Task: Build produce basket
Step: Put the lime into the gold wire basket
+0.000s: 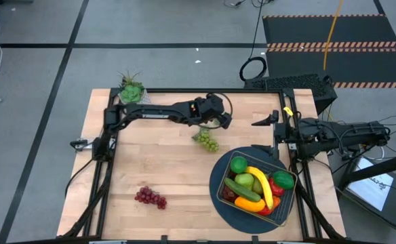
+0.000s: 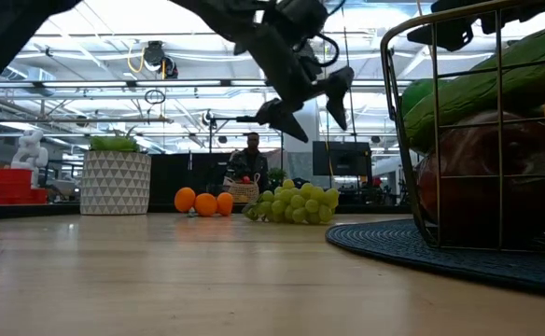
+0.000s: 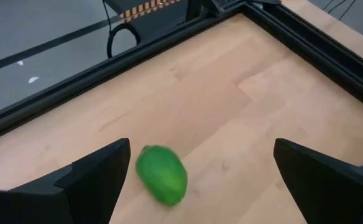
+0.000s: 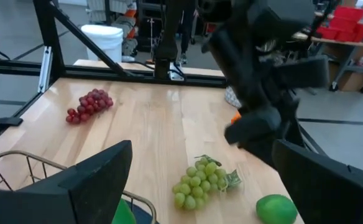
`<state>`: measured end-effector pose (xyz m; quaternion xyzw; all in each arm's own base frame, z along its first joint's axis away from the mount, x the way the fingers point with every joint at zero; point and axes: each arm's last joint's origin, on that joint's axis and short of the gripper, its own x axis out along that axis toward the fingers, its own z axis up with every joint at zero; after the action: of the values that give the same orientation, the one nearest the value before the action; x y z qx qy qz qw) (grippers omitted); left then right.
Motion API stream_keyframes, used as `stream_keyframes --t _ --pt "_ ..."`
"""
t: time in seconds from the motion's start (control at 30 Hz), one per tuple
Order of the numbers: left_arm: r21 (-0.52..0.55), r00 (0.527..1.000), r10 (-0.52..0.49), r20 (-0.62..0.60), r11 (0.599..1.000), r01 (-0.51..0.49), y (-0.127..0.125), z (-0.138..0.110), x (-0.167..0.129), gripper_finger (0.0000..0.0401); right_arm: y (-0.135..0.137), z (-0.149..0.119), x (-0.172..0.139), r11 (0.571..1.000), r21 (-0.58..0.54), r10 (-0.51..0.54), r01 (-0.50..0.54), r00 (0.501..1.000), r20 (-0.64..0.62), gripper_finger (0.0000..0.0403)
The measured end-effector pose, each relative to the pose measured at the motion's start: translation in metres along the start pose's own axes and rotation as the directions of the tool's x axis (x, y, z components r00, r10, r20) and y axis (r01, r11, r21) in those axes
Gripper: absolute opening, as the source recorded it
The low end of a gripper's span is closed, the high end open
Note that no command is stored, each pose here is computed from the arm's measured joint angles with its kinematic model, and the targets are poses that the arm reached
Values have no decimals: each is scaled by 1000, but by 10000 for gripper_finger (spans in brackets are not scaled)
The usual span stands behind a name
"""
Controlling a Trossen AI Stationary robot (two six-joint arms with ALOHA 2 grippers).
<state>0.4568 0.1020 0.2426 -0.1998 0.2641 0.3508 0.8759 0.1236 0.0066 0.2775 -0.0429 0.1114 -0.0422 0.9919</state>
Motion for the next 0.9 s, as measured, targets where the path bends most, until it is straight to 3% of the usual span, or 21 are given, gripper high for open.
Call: stream_keyframes --t 0.33,0.53,0.9 --pt "0 996 84 -24 996 -84 6 10 18 397 1 -3 3 1000 14 1 -1 1000 -11 380" --pt "-58 990 140 -32 988 -142 13 9 20 397 2 -10 10 1000 20 -3 3 1000 -22 380" --pt "-97 985 174 8 980 -173 -4 1 11 397 3 -11 14 1000 13 2 -1 999 -37 380"
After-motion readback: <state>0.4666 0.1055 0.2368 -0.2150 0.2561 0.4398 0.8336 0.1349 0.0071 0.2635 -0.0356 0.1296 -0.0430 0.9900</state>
